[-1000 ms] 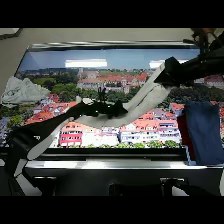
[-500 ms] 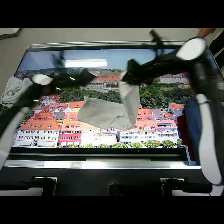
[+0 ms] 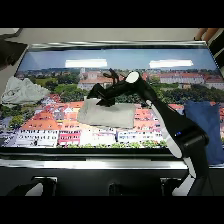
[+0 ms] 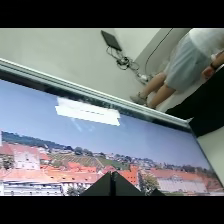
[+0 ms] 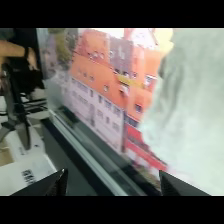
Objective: Fold the shirts.
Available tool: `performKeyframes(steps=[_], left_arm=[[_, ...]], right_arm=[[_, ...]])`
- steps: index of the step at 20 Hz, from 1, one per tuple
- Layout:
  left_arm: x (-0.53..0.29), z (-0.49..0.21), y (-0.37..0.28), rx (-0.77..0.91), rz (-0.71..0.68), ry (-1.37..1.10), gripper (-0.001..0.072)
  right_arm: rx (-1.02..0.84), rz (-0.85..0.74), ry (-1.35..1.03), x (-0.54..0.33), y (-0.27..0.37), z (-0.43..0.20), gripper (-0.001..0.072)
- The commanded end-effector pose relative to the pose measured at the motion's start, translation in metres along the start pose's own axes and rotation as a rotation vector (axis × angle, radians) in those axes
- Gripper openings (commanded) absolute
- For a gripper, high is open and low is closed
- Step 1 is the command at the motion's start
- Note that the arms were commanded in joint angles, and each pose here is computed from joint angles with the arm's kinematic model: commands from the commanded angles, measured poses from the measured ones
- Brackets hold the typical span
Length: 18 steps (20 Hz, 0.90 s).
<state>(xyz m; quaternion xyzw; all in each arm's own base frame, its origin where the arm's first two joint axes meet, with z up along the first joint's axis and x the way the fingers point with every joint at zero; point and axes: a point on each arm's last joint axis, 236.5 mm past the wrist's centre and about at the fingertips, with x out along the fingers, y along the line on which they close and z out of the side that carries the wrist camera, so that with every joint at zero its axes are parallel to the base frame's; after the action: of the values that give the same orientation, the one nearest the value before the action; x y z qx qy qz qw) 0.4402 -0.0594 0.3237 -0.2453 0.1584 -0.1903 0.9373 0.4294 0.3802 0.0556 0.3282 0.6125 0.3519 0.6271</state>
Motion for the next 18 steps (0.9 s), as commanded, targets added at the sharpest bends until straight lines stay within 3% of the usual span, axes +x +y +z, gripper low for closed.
performKeyframes(steps=[1,4,6,13,14,15,16,17,18], left_arm=[[-0.013,-0.006,0.004,0.038,0.033,0.024,0.0031],[-0.010,-0.018,0.010,0.028,0.037,0.055,0.0031],[-0.011,-0.023,0.009,0.036,0.033,0.076,0.0031],[-0.011,-0.027,0.007,0.071,0.026,0.093,0.0032],[-0.011,-0.027,0.007,0.076,0.025,0.093,0.0032],[-0.011,-0.027,0.007,0.085,0.025,0.093,0.0032],[-0.011,-0.027,0.007,0.085,0.025,0.093,0.0032],[-0.011,-0.026,0.007,0.086,0.025,0.092,0.0032],[-0.011,-0.026,0.007,0.089,0.025,0.092,0.0032]], right_arm=[[0.025,-0.284,0.016,-0.078,-0.076,0.004,0.0665],[0.161,-0.703,0.098,-0.186,-0.183,-0.028,0.0662],[0.217,-0.651,0.177,-0.177,-0.203,-0.053,0.0665],[0.293,-0.483,0.132,-0.081,-0.229,-0.053,0.0664],[0.310,-0.442,0.135,-0.070,-0.225,-0.052,0.0631],[0.327,-0.393,0.134,-0.061,-0.220,-0.050,0.0517],[0.318,-0.339,0.132,-0.054,-0.209,-0.047,0.0321],[0.292,-0.293,0.119,-0.052,-0.197,-0.042,0.0046],[0.263,-0.255,0.083,-0.057,-0.182,-0.031,0.0051]])
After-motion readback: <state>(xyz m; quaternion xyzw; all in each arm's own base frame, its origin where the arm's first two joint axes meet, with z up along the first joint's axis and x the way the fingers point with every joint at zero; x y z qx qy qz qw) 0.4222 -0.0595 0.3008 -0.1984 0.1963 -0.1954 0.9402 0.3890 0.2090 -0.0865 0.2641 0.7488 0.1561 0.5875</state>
